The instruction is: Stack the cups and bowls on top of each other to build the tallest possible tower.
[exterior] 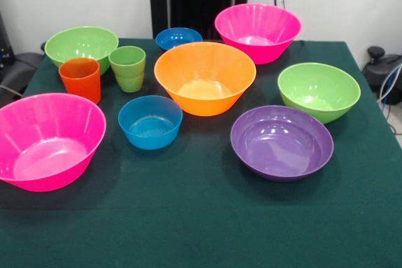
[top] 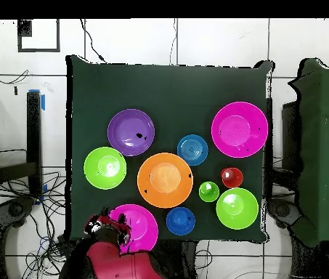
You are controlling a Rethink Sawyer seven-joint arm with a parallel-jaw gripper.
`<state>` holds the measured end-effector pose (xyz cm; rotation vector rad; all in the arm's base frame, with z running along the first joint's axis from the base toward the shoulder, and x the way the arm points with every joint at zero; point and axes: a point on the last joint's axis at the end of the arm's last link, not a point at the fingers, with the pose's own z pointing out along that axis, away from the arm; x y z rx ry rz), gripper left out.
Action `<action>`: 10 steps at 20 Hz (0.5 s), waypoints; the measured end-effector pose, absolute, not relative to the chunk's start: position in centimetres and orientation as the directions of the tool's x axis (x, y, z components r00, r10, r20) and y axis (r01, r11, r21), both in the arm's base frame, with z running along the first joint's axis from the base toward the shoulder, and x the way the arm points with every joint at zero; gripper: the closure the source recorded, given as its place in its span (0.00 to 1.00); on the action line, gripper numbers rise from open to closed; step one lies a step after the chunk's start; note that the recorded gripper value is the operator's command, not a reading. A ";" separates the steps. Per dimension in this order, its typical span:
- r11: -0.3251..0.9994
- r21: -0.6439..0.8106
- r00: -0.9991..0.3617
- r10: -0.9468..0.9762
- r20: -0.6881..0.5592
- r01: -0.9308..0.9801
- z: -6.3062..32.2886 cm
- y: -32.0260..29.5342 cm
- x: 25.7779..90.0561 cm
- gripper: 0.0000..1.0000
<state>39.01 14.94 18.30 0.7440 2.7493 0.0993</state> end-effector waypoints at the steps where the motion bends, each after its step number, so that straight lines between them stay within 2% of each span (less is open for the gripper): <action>1: 0.869 0.140 -0.829 0.495 -0.259 0.475 17.9 14.6 39.2 0.00; 10: 0.906 0.151 -0.871 0.421 -0.253 0.395 15.0 13.7 40.1 0.00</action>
